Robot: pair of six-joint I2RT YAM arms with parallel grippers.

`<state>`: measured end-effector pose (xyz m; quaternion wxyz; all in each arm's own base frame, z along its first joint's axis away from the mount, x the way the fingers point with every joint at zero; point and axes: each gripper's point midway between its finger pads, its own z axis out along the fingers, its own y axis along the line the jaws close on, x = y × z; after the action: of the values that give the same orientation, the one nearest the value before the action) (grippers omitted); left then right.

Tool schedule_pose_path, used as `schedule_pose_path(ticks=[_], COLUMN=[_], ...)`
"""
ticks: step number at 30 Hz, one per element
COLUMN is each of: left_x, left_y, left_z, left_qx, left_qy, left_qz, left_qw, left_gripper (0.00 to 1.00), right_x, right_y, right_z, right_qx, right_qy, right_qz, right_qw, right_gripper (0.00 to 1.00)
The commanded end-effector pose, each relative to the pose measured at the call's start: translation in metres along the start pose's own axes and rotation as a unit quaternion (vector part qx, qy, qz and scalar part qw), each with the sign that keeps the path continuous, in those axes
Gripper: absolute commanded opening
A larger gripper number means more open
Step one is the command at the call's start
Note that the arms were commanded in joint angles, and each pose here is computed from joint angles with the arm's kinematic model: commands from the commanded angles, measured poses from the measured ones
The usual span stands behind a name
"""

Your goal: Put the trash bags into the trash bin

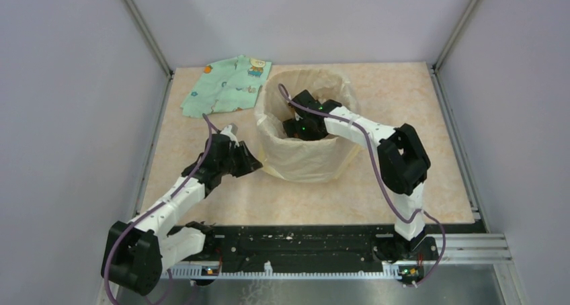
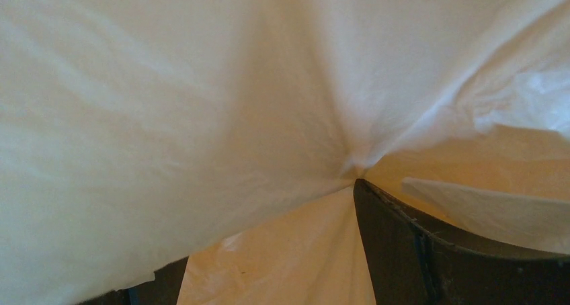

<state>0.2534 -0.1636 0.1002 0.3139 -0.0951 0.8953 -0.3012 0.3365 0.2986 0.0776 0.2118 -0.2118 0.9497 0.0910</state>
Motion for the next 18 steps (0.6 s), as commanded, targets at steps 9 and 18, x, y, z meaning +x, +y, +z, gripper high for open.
schedule_pose_path(ticks=[9, 18], left_x=[-0.017, -0.030], left_y=[-0.020, -0.033], left_z=[-0.012, -0.024], left_qx=[0.030, 0.040], left_qy=[-0.028, -0.043], left_qz=[0.024, 0.033], left_qw=[0.999, 0.998], left_gripper=[0.32, 0.36], right_x=[0.003, 0.011], right_y=[-0.007, -0.004], right_z=[0.022, 0.030], right_qx=[0.001, -0.009], right_qy=[0.011, 0.035], right_qz=[-0.016, -0.030], right_qw=[1.000, 0.999], right_gripper=[0.83, 0.83])
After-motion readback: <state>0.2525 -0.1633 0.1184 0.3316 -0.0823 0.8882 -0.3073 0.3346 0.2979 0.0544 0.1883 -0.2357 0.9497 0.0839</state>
